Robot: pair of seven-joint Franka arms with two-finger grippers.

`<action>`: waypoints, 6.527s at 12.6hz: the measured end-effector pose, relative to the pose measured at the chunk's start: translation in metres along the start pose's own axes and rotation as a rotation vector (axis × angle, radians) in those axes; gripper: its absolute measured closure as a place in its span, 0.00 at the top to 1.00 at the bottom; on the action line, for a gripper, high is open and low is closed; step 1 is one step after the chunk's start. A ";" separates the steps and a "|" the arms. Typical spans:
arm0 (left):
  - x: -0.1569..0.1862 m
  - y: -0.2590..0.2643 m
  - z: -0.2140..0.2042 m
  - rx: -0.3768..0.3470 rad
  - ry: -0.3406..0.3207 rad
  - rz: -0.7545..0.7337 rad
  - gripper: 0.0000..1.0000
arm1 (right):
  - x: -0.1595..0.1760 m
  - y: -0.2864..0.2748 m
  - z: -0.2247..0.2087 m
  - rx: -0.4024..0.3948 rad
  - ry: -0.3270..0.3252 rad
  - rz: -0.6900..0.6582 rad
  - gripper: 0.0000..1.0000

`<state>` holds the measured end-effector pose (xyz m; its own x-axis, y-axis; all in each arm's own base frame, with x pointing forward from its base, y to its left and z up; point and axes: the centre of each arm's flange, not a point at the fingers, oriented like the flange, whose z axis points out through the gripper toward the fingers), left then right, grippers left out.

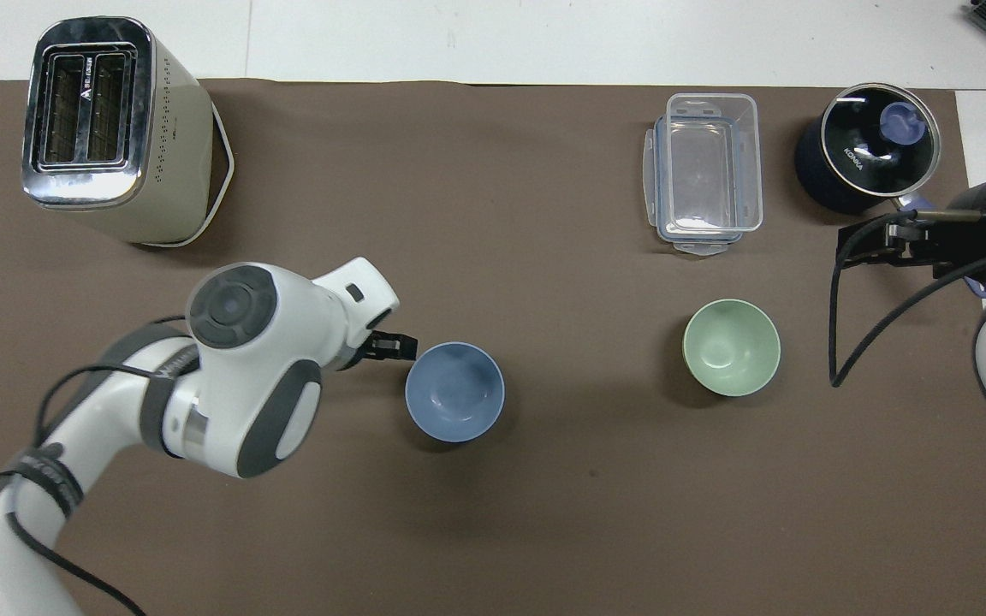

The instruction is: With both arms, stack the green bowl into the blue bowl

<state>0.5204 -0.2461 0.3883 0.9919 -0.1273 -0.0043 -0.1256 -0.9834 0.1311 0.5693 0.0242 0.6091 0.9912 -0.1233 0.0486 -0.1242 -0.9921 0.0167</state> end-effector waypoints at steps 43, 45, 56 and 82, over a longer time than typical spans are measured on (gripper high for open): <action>0.020 -0.172 -0.219 0.117 0.004 0.004 1.00 | 0.000 0.000 0.000 0.000 0.000 0.000 1.00; 0.020 -0.172 -0.219 0.117 0.004 0.004 1.00 | 0.000 0.000 0.000 0.000 0.000 0.000 1.00; 0.020 -0.172 -0.219 0.117 0.004 0.003 1.00 | 0.005 0.029 0.004 -0.002 0.001 0.052 1.00; 0.020 -0.172 -0.219 0.117 0.004 0.003 1.00 | -0.053 0.028 0.287 0.006 -0.059 -0.012 0.26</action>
<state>0.5666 -0.0513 0.5831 0.9915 -0.1298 -0.0003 -0.1297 -0.9914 0.0149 0.5269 -0.0036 0.3205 0.9936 -0.1120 -0.0107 -0.1119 -0.9937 0.0113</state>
